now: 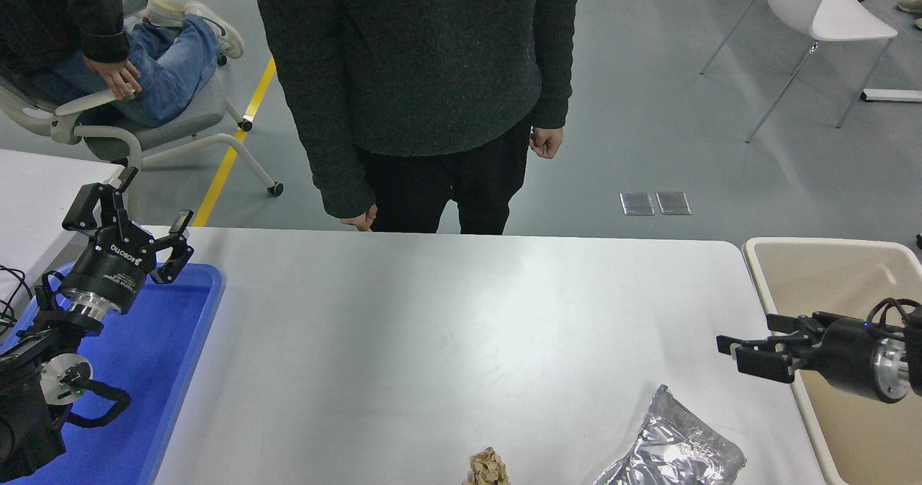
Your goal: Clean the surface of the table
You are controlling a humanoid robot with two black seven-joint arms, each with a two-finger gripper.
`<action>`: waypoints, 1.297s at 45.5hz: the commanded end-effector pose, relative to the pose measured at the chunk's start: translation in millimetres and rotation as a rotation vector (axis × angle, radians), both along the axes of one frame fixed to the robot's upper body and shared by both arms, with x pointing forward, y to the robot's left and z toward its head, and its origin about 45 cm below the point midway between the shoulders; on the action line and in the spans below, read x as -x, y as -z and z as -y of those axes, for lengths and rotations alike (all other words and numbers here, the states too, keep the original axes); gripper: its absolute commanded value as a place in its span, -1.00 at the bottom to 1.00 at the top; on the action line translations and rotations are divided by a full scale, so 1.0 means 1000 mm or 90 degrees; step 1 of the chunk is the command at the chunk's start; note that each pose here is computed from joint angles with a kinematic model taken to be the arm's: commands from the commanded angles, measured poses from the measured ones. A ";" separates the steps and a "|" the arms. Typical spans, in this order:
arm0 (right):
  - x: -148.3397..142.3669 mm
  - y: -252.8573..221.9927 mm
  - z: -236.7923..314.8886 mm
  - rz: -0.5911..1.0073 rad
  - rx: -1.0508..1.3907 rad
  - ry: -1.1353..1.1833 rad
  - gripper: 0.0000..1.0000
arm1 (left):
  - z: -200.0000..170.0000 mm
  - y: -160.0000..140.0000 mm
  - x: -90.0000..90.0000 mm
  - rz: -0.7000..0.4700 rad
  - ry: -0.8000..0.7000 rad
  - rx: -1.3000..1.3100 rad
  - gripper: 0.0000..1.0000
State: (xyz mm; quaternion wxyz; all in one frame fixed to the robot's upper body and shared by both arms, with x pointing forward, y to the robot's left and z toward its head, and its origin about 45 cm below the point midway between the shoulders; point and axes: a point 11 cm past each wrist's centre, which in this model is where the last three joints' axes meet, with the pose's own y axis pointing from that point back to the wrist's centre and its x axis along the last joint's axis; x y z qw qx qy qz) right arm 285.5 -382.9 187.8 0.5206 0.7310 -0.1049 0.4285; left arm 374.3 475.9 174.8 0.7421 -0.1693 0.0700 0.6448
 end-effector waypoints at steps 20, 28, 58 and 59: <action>0.034 0.056 0.018 -0.104 0.036 0.018 0.96 | 0.000 0.000 0.000 0.000 0.000 0.000 1.00; 0.045 0.070 0.014 -0.129 0.014 0.036 0.95 | 0.000 0.000 0.000 0.000 0.000 0.000 1.00; 0.040 0.108 0.002 -0.137 0.005 0.050 0.72 | 0.000 0.000 0.000 0.000 0.000 0.000 1.00; 0.040 0.110 0.002 -0.140 0.004 0.053 0.72 | 0.000 0.000 0.000 0.000 0.000 0.000 1.00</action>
